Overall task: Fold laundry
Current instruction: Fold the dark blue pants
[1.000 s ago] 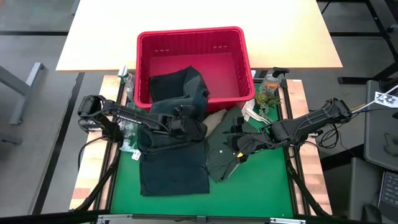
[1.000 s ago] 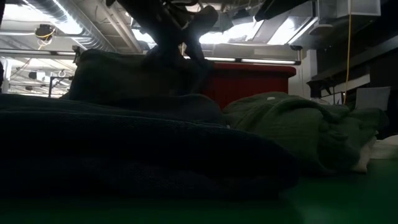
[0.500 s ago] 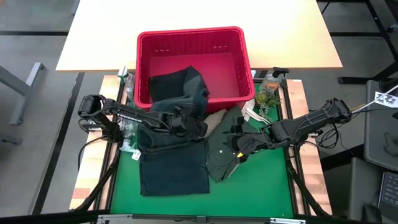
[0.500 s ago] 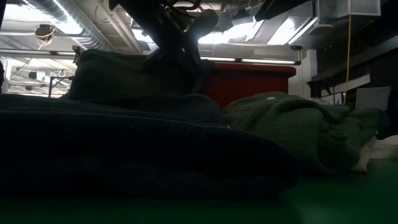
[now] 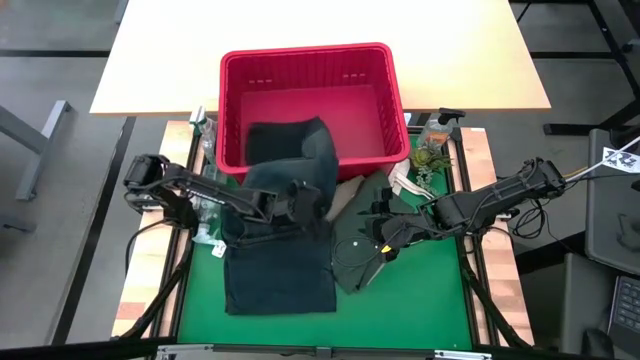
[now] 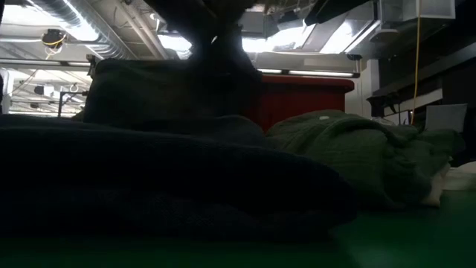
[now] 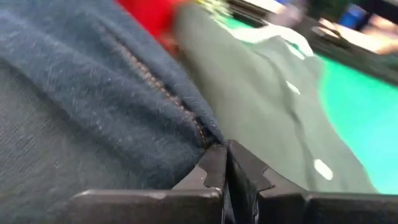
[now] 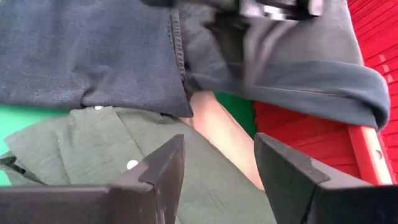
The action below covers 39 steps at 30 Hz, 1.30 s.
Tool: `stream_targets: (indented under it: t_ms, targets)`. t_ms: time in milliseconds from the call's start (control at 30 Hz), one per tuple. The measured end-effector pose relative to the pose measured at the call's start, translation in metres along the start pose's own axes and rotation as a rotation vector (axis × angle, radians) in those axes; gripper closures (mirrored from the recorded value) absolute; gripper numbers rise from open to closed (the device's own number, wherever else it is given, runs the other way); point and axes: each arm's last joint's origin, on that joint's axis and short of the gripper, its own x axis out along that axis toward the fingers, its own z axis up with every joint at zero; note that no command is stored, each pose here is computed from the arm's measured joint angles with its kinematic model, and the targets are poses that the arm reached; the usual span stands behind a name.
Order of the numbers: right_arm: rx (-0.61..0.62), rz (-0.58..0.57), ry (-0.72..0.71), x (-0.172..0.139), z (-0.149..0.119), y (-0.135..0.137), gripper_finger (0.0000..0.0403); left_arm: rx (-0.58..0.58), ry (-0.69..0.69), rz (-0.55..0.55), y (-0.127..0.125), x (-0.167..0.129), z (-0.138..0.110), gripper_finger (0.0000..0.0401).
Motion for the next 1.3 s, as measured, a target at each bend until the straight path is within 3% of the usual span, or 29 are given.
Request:
stream_targets:
  t_ms: [267, 500, 733, 1100, 1300]
  targets:
    - [-0.015, -0.006, 0.001, 0.000, 0.000, 0.000, 0.0208, 0.147, 0.099, -0.189, -0.034, -0.023, -0.025, 0.0400]
    - [-0.111, -0.115, 0.020, 0.000, -0.001, -0.003, 0.0208, 0.253, 0.116, -0.288, -0.059, -0.046, -0.045, 0.0401]
    - [-0.191, -0.285, 0.075, 0.003, -0.003, -0.016, 0.0208, 0.304, 0.101, -0.318, -0.074, -0.064, -0.059, 0.0401]
    - [-0.104, -0.271, 0.178, 0.035, -0.015, -0.067, 0.0208, 0.333, 0.092, -0.293, -0.078, -0.071, -0.065, 0.0401]
    - [-0.160, -0.257, 0.146, 0.058, -0.010, -0.073, 0.0208, 0.333, 0.098, -0.287, -0.077, -0.071, -0.066, 0.0401]
